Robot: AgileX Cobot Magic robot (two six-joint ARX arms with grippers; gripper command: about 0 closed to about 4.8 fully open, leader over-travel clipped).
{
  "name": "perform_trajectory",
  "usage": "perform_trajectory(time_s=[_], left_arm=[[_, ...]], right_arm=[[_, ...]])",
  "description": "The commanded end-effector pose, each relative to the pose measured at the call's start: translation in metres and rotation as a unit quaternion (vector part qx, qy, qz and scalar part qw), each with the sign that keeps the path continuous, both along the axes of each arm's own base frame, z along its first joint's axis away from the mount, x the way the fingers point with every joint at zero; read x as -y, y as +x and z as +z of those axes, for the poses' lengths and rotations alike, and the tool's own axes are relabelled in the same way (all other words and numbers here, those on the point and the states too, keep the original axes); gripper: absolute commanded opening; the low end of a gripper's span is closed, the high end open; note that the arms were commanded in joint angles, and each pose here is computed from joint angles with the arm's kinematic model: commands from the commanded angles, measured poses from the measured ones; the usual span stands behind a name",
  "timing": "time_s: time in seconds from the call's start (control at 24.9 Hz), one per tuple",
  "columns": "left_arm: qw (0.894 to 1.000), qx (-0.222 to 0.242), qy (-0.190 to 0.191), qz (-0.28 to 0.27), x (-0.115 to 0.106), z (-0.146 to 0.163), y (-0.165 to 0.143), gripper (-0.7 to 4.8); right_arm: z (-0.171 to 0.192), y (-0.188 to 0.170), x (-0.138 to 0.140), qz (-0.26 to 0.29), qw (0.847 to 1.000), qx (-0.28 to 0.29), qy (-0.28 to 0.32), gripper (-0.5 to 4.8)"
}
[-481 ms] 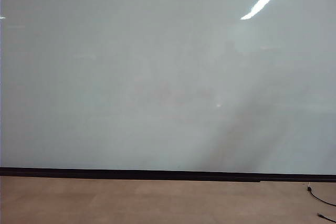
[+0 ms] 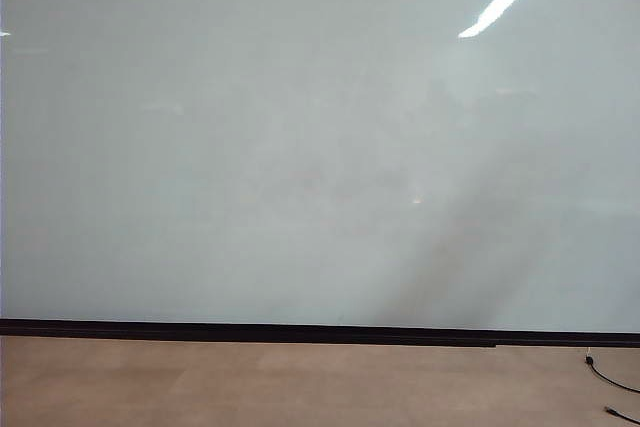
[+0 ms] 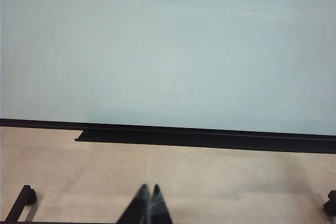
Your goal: Pick up the pen on the shelf to the right of the whiteboard and write the letter A.
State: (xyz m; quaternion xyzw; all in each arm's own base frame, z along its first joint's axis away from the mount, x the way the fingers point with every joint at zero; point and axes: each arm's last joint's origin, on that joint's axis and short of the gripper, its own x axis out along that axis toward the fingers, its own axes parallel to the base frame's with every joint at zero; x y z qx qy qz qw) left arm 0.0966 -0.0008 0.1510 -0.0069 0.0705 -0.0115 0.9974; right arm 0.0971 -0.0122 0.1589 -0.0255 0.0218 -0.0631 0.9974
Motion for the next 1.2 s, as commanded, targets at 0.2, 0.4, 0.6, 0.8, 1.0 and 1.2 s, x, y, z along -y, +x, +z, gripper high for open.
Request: perform_trajectory(time_s=[0.2, 0.4, 0.6, 0.8, 1.0, 1.2], left_arm=[[1.0, 0.005, 0.002, 0.0, 0.0, 0.0014, 0.0, -0.05], [1.0, 0.005, 0.002, -0.001, 0.0, 0.0014, 0.0, -0.04], [1.0, 0.004, 0.002, -0.001, 0.0, 0.0014, 0.0, -0.05], [1.0, 0.004, 0.002, -0.001, 0.0, 0.0014, 0.0, -0.05], [1.0, 0.004, 0.002, -0.001, 0.0, 0.0014, 0.0, -0.04], [1.0, 0.005, 0.002, -0.001, 0.0, 0.0014, 0.0, -0.04]], right_arm=[[0.0023, -0.0015, 0.0054, -0.094, 0.996, 0.005, -0.004, -0.06], [0.002, -0.0017, 0.0059, -0.105, 0.994, 0.004, -0.004, -0.05], [0.0015, -0.0016, 0.0055, -0.098, 0.995, 0.001, -0.004, 0.39], [0.0012, -0.0016, 0.0055, -0.098, 0.995, 0.0, -0.004, 3.69], [0.0014, -0.0016, 0.0055, -0.098, 0.995, 0.0, -0.004, 3.68], [0.0025, -0.0016, 0.0058, -0.104, 0.995, 0.009, 0.009, 3.69]])
